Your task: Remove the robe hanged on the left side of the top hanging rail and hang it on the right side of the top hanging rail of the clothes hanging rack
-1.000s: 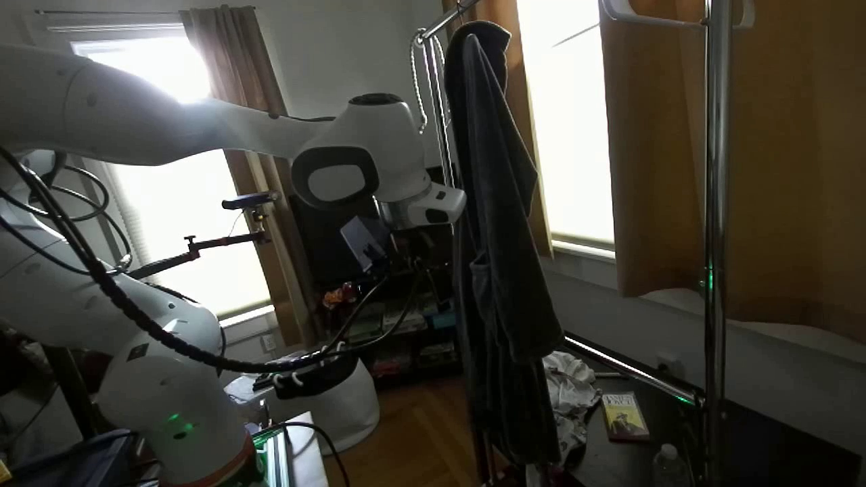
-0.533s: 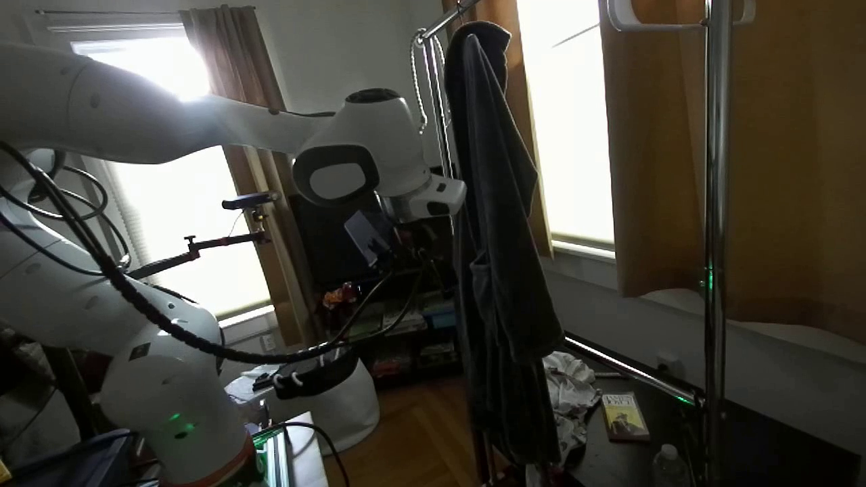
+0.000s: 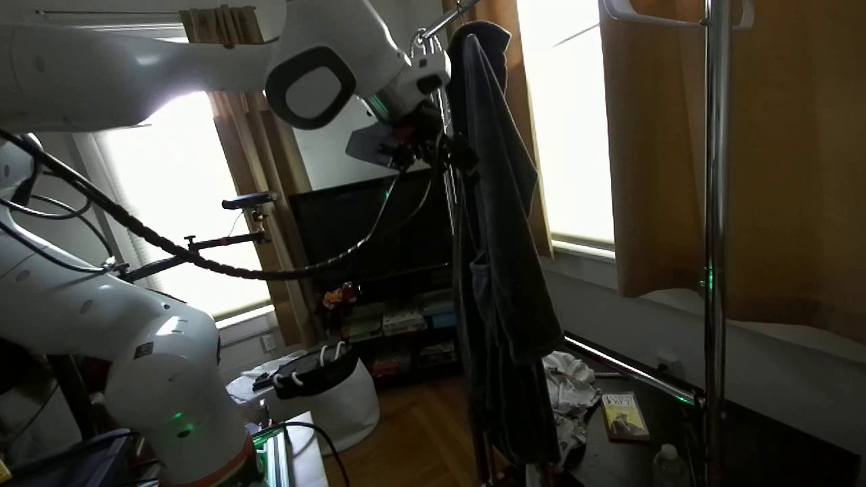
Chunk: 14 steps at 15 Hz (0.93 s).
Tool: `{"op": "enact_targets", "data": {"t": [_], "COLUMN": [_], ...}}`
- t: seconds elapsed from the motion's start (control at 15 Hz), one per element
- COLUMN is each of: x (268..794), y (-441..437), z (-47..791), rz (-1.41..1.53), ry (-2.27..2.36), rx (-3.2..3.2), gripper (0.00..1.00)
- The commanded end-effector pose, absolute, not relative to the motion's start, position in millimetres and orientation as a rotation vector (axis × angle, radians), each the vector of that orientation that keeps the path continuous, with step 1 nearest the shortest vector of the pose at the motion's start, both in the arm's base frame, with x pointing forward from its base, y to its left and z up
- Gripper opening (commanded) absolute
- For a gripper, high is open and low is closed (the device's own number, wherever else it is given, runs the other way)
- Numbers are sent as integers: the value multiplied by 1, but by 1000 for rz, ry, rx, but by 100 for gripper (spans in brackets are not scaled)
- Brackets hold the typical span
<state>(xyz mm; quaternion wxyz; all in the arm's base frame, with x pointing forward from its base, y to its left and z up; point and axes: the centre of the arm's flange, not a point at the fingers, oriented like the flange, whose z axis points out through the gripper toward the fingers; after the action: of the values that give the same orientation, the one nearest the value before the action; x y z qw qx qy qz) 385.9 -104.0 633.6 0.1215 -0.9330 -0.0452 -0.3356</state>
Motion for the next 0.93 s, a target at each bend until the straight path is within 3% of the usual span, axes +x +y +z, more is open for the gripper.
{"op": "enact_targets", "data": {"t": [0.0,0.33,0.4,0.87], "x": [380,404,378,409], "y": [-106,-79,-87,-69], "z": [712,802,783,814], "rz": [-1192,-1588,-1480,-1597], "ry": [-324,-515,-468,-890], "rx": [-2730,-2648,-2659,-2483], "gripper": [100,100,100,100]}}
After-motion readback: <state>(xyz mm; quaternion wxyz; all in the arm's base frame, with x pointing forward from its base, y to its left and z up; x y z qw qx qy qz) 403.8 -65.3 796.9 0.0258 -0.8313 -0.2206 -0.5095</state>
